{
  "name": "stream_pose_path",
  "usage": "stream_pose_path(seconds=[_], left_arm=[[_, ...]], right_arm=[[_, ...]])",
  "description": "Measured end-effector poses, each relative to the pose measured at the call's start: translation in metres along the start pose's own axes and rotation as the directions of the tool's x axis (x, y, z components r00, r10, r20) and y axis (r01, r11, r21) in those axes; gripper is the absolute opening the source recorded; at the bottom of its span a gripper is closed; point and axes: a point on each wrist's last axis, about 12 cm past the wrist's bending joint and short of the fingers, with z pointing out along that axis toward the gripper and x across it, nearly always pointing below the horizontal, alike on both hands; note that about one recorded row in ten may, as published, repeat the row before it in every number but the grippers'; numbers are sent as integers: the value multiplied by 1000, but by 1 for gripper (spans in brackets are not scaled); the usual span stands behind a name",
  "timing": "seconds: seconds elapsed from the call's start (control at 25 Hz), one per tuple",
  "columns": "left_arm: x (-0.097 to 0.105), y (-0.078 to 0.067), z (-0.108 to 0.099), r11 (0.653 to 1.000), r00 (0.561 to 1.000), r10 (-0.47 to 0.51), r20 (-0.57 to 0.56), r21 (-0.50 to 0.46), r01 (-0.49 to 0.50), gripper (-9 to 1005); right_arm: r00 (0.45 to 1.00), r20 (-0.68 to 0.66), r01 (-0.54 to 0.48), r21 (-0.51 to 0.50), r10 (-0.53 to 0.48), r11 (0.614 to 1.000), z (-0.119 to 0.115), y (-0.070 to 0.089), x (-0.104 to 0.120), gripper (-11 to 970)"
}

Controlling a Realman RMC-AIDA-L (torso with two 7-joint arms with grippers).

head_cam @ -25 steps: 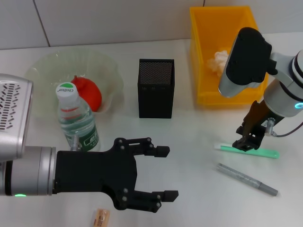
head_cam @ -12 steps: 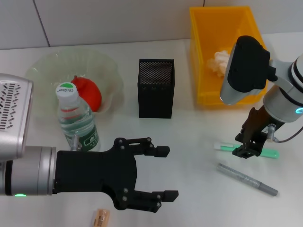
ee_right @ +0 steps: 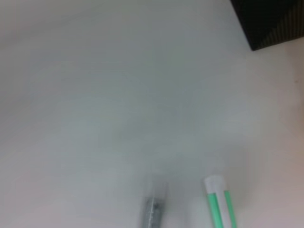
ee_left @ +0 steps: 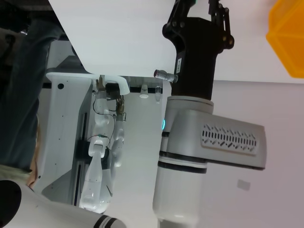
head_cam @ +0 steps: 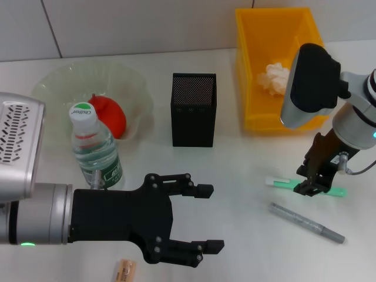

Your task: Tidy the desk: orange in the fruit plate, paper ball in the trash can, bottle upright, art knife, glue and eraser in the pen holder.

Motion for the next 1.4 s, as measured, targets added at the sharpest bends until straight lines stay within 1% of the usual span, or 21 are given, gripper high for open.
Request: stream_pose_path(seconds=[0.44, 0.72, 0.92, 1.12, 1.4], left_arm=[[0, 0, 0, 1000, 1000, -1, 0, 0, 1, 814], [0, 0, 1, 1000, 1000, -1, -1, 4, 1, 813], [0, -1, 2, 1000, 1000, -1, -3, 9, 1, 813], [1, -1, 2, 1000, 1000, -3, -3, 8, 3, 813], [0, -1, 2, 1000, 1000, -2, -3, 9, 2, 814]], right_arm=[[1000, -21, 12, 3, -12, 1000, 1, -1, 2, 389], [999, -27, 47, 7, -47, 999, 2, -2, 2, 391], [996, -39, 85, -13, -85, 996, 6, -2, 0, 390], [994, -47, 94, -30, -96, 995, 10, -4, 0, 389], [994, -51, 97, -12, -97, 995, 11, -7, 0, 388]])
